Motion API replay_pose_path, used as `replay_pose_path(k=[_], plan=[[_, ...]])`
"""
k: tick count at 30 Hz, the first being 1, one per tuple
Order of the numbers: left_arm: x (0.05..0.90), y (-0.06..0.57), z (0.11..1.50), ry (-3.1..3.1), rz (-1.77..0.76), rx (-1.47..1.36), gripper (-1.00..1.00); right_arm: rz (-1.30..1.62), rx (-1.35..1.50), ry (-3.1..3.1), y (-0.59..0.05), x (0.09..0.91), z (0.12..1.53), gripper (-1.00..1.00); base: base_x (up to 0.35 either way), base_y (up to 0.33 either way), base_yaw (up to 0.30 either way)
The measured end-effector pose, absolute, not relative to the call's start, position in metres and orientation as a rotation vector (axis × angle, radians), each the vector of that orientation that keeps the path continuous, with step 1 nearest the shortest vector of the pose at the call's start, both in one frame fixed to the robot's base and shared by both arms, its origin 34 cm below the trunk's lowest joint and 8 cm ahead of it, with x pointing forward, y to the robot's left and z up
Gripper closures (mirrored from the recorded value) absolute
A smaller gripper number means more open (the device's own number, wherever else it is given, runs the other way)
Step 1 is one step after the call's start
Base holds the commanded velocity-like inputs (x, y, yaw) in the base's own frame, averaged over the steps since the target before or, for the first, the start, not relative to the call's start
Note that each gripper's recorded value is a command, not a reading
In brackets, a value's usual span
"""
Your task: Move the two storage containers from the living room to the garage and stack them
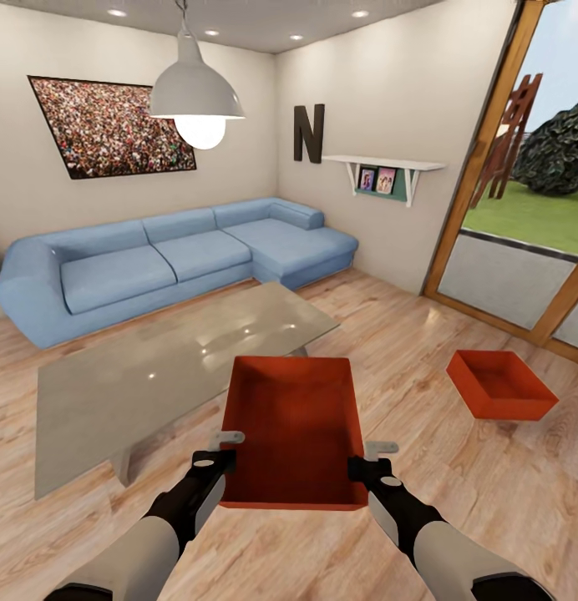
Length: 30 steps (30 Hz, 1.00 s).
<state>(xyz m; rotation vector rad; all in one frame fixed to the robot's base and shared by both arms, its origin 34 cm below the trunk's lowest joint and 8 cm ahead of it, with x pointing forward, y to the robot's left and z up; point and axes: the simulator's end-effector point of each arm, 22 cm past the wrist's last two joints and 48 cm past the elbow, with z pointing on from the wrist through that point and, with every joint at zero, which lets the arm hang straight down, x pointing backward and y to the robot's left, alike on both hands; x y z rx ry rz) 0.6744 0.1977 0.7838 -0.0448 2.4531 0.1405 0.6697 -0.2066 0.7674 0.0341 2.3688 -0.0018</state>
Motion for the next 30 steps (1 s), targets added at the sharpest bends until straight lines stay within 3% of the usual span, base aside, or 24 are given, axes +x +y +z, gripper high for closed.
replay_pose_path(k=[30], plan=[[0.685,0.198,0.812,2.403,0.138,-0.047,1.00,0.000,0.035,2.319,-0.207,0.681,0.795,1.00,0.000,0.000,0.000]])
